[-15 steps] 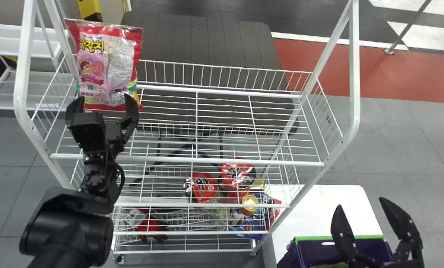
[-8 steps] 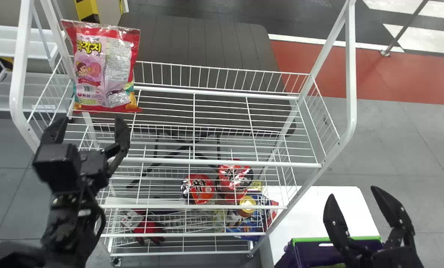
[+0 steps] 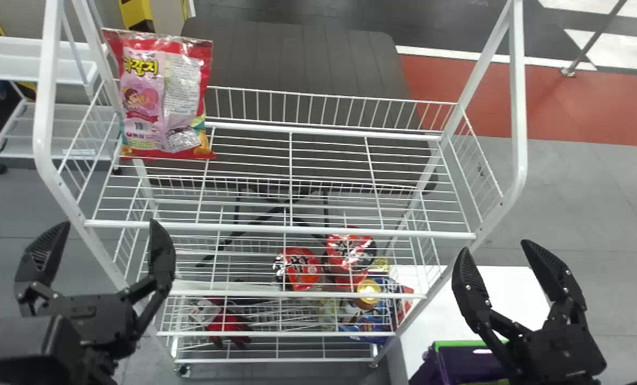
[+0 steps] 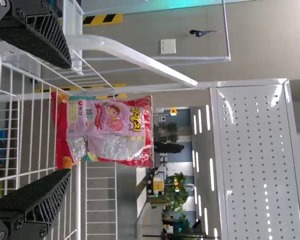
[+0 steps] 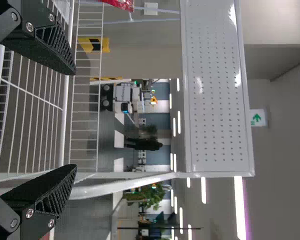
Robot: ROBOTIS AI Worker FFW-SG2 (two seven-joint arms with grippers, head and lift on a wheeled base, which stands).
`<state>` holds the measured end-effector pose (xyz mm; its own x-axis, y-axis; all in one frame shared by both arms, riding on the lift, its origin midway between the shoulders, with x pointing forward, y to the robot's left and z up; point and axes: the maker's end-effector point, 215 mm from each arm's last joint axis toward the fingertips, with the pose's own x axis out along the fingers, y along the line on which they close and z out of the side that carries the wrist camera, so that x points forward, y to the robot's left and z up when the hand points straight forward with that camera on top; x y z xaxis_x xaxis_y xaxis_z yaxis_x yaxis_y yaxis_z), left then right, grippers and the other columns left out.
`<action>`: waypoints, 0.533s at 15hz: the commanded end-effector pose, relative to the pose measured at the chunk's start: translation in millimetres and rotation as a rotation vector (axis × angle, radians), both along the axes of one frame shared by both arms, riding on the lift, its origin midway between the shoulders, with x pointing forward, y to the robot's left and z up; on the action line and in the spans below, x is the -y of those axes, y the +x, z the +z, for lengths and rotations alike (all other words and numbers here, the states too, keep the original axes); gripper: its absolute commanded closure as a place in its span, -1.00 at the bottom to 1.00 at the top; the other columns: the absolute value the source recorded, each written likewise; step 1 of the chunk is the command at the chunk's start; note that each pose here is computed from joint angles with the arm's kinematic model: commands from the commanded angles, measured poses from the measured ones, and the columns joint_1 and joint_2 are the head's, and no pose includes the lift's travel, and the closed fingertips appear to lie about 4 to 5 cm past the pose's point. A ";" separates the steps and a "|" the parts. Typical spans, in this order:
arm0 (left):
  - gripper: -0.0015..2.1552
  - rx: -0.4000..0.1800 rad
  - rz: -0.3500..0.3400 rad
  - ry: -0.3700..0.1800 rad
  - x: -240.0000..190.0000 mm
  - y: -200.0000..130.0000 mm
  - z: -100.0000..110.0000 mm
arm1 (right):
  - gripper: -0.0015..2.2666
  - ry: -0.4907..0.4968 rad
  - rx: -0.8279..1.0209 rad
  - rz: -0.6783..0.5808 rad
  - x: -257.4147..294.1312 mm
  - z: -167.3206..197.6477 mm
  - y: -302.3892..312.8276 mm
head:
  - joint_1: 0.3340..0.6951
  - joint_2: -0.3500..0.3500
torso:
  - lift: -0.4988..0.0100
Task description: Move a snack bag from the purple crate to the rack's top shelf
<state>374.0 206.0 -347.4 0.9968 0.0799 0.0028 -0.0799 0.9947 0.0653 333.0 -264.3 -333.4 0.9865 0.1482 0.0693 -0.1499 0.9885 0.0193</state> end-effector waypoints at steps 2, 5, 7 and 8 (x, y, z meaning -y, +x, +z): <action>-0.94 0.019 -0.021 -0.027 8.7 -30.4 16.8 | -0.85 0.017 -0.159 0.034 -37.4 -23.5 -1.0 | 1.00 -0.24 | 0.96; -0.94 0.003 -0.032 -0.034 17.1 -41.0 16.0 | -0.85 -0.011 -0.269 0.034 -51.9 -42.0 -5.3 | 1.00 -0.16 | 0.96; -0.93 0.007 -0.043 -0.022 29.6 -46.6 18.5 | -0.85 -0.012 -0.246 0.035 -52.2 -35.2 -4.5 | 1.00 -0.12 | 0.96; -0.93 0.000 -0.049 -0.024 32.7 -47.2 16.5 | -0.85 -0.015 -0.227 0.037 -52.1 -30.1 -4.2 | 1.00 -0.13 | 0.96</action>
<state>328.8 180.4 -330.1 0.9990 0.0437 0.0055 -0.0439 0.9983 0.0384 328.5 -212.4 -369.4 0.9674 0.1819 -0.1759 -0.1762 0.9832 0.0476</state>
